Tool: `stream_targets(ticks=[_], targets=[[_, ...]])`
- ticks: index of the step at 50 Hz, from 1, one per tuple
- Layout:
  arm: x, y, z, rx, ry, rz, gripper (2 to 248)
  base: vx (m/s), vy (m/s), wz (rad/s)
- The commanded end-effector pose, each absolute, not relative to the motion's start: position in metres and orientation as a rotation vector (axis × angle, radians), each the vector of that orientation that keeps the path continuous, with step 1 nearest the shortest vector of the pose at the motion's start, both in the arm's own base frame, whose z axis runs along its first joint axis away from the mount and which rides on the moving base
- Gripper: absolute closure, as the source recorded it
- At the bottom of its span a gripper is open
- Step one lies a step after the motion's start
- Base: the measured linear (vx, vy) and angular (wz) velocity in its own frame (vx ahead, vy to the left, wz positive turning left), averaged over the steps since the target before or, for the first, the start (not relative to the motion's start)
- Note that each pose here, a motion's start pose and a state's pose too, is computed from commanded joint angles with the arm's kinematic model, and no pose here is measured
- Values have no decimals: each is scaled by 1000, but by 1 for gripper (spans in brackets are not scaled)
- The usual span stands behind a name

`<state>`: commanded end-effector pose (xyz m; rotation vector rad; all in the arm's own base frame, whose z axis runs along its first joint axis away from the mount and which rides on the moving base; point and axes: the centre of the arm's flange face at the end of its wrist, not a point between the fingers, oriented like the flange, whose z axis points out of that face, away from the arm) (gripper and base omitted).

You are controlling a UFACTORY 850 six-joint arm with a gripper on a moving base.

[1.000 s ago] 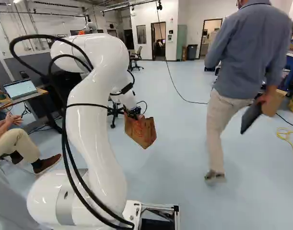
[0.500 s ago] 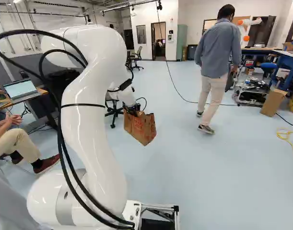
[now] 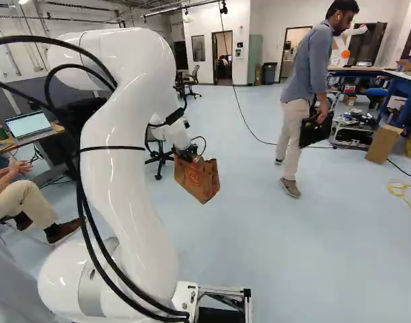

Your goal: Pick up the grocery bag from the ground

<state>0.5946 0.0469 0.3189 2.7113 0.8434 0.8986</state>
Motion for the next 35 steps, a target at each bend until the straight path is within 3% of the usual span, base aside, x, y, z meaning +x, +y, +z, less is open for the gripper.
stream_targets(ticks=[35], targets=[[527,29,351,2687,622,1097,228,0,0,0]])
